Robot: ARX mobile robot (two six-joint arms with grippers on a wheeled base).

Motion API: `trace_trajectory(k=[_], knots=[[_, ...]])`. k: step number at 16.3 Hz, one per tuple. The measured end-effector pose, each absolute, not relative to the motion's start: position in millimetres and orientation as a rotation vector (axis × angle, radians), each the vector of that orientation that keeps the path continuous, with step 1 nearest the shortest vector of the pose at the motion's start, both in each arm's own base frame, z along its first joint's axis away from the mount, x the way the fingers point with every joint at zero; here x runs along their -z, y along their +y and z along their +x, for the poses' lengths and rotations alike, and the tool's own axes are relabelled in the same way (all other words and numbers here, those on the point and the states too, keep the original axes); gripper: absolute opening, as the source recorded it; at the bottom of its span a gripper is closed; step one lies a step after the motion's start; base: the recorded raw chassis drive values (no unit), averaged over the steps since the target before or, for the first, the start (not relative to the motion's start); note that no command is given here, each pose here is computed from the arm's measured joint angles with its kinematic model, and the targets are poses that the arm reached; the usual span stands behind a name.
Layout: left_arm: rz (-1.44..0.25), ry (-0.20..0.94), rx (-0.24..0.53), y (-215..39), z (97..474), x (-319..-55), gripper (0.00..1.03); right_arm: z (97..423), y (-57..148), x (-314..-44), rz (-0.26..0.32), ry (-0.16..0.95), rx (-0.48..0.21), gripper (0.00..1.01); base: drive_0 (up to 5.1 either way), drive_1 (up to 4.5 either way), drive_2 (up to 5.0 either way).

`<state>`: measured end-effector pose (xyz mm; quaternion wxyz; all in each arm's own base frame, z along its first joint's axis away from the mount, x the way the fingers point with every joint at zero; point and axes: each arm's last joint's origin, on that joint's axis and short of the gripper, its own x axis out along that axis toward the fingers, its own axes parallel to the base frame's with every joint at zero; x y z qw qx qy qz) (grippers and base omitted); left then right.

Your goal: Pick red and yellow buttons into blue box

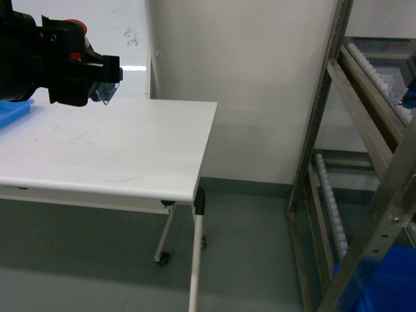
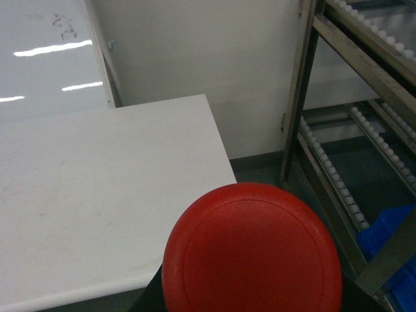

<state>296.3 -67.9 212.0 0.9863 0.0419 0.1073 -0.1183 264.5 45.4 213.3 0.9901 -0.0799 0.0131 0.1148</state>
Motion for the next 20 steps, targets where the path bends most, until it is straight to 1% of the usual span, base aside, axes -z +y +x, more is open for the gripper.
trace_trajectory(k=[20], knots=[[0.084,0.217,0.237,-67.9,296.2,-211.9,0.24,264.5,45.5,-213.3,-0.161,0.025,-0.233,0.26,4.8,-3.47,-1.4]])
